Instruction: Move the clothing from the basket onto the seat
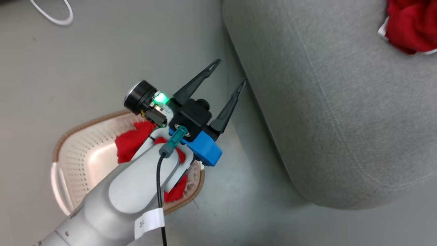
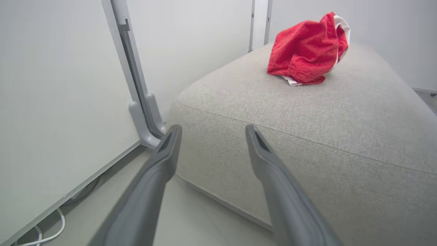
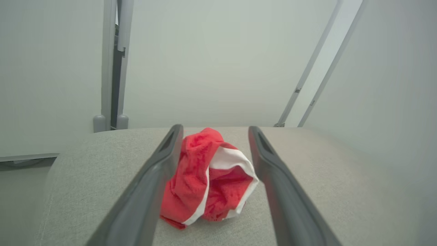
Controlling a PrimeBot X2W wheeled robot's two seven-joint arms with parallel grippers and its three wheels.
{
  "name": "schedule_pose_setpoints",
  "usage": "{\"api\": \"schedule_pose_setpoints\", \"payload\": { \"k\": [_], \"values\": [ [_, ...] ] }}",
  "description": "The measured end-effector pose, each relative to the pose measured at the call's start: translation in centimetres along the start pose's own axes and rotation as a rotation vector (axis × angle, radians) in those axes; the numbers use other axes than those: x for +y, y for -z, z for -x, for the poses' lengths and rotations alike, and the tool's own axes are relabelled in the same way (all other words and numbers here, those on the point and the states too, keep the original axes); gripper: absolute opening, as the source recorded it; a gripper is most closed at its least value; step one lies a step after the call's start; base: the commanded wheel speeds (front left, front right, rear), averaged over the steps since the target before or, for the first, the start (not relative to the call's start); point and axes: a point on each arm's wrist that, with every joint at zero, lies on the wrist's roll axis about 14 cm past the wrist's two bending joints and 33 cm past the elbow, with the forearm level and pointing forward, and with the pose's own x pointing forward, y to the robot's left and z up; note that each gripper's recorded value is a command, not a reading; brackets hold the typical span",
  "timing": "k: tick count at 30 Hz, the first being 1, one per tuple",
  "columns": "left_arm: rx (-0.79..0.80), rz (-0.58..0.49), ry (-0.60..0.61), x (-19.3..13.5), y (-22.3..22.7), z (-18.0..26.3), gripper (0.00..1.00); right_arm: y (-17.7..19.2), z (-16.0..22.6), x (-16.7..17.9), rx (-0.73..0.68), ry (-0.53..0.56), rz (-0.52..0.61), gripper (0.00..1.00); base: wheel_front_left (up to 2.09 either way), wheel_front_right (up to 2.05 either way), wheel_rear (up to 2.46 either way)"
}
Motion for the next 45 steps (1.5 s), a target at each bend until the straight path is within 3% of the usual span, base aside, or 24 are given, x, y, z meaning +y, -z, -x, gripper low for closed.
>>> {"api": "schedule_pose_setpoints", "payload": {
  "k": [9, 20, 29, 45],
  "values": [
    [-0.145, -0.03, -0.278, 3.7, -8.4, 4.9, 1.0, -5.4, 3.1, 8.0, -0.127, -0.244, -0.123, 1.0, 0.0, 0.0, 0.0],
    [-0.214, -0.069, -0.615, 8.0, -12.2, 15.3, 1.0, -10.1, 7.5, 18.2, -0.208, -0.548, -0.259, 1.0, 0.0, 0.0, 0.0],
    [-0.214, -0.072, -0.801, 8.2, -11.8, 23.2, 1.0, -11.7, 10.9, 20.1, -0.22, -0.6, -0.36, 1.0, 0.0, 0.0, 0.0],
    [-0.182, -0.031, -0.886, 5.7, -9.3, 28.5, 1.0, -7.6, 15.6, 19.3, -0.088, -0.56, -0.435, 1.0, 0.0, 0.0, 0.0]
  ]
}}
